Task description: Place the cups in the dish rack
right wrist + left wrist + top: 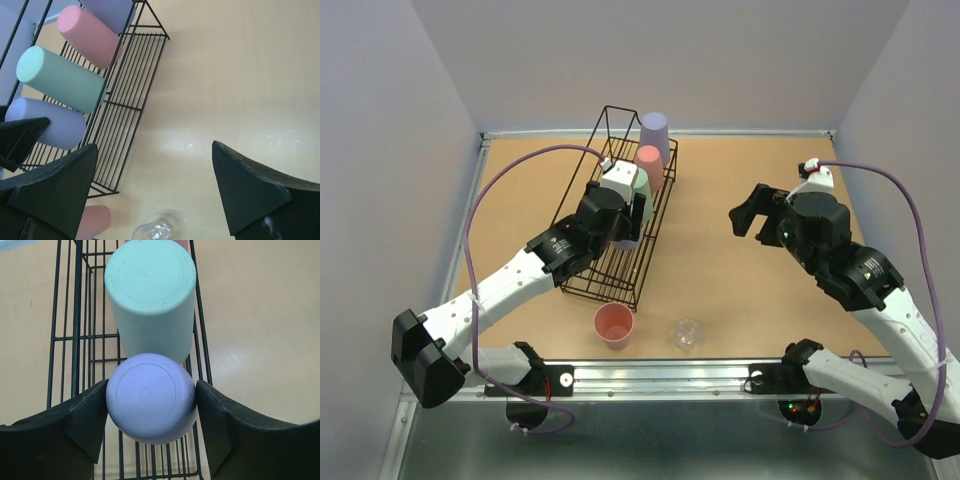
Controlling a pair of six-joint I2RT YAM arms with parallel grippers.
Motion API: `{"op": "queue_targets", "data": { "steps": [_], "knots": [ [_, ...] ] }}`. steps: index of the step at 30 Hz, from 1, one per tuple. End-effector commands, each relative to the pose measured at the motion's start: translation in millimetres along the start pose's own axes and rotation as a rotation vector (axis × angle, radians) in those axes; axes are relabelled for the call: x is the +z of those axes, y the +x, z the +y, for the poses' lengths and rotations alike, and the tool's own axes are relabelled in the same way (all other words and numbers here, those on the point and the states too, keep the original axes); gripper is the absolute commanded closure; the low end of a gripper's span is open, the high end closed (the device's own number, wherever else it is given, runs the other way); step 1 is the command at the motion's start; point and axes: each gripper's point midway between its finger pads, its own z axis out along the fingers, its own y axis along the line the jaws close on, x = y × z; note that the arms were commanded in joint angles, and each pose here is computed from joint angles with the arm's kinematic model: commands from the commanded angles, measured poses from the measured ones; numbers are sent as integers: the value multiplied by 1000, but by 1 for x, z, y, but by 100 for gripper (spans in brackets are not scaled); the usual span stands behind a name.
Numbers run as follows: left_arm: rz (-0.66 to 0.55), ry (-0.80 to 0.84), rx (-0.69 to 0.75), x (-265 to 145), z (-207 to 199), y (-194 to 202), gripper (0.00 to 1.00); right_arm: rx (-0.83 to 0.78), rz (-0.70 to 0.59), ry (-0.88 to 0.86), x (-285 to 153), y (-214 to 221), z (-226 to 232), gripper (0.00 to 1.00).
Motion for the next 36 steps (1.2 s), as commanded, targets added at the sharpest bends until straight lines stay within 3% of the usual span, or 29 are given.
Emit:
{"op": "queue_targets", "data": {
  "steps": [1, 2, 5, 10, 19, 22, 31, 36],
  "knots": [
    [-53, -36, -29, 0, 4, -10, 82, -14, 4, -20, 2, 2, 4, 0],
    [-55, -39, -31, 0, 5, -10, 67, -20, 8, -19, 3, 3, 3, 0],
    [-59, -40, -36, -3, 6, -9, 48, -30, 11, -17, 3, 5, 2, 0],
    [-60, -37, -37, -6, 6, -9, 33, -39, 20, -11, 5, 9, 0, 0],
    [-63, -31, -51, -17, 5, -13, 16, -45, 41, -10, 6, 20, -4, 0],
    [-60, -32, -50, -19, 5, -12, 6, -44, 37, -13, 3, 21, -6, 0],
    [-85, -42, -88, -26, 3, -28, 3, -53, 49, -58, -3, 25, -3, 0],
    [-136, -44, -137, -37, 4, -56, 3, -138, 247, -274, -5, 65, 31, 0]
  ]
}}
